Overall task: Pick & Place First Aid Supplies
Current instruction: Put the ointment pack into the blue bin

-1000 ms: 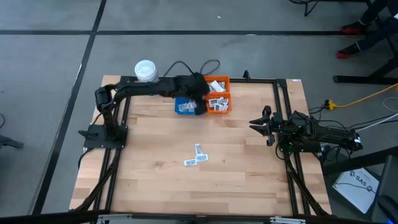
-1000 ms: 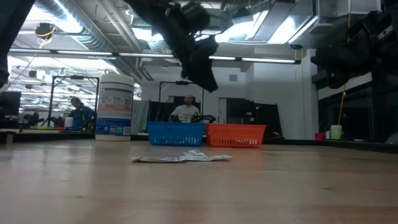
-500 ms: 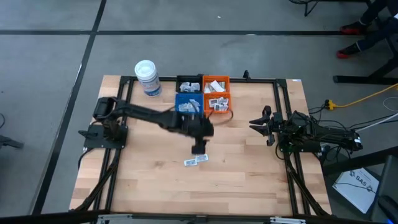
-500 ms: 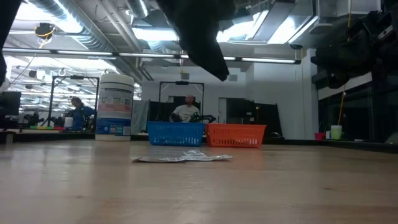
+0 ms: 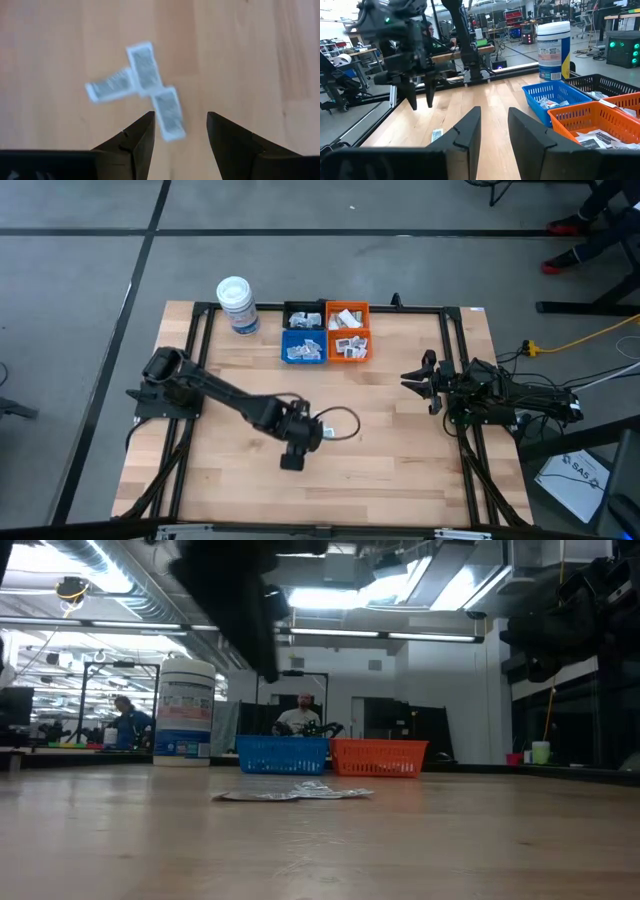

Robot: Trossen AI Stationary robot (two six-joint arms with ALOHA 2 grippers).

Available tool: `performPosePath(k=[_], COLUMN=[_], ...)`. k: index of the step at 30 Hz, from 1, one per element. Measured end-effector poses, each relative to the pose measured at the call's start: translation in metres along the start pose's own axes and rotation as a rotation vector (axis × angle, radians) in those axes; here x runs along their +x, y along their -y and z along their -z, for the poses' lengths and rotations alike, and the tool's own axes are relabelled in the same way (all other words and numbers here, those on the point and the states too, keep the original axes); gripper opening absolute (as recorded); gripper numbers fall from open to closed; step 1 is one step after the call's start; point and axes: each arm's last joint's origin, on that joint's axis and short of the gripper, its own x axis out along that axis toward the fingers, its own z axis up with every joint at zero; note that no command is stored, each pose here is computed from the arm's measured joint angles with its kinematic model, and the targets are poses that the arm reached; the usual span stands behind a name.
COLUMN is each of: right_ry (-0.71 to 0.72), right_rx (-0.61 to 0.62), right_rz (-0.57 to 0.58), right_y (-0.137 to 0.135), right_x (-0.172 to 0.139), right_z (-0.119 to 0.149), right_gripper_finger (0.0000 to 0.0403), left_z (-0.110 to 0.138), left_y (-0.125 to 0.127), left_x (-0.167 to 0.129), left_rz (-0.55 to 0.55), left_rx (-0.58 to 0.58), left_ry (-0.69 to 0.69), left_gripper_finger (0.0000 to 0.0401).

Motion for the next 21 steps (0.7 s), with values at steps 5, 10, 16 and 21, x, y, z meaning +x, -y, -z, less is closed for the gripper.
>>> performPosePath(k=[5, 10, 16, 21], right_ry=[-0.001, 0.0, 0.0, 0.0], right_rx=[0.0, 0.0, 0.0, 0.0], right_rz=[0.0, 0.001, 0.0, 0.0], right_y=[0.0, 0.0, 0.0, 0.0], right_x=[0.0, 0.0, 0.0, 0.0], right_z=[0.0, 0.0, 0.0, 0.0], right_gripper_finger=[0.01, 0.01, 0.01, 0.01], left_z=[0.013, 0.019, 0.022, 0.021], left_y=[0.019, 0.022, 0.013, 0.008], left_x=[0.016, 0.04, 0.069, 0.081], left_rz=[0.0, -0.022, -0.061, -0.065], left_rx=[-0.016, -0.04, -0.127, -0.202], left_ry=[-0.069, -0.124, -0.192, -0.194], left_gripper_finger=[0.0173, 0.0173, 0.0173, 0.0173])
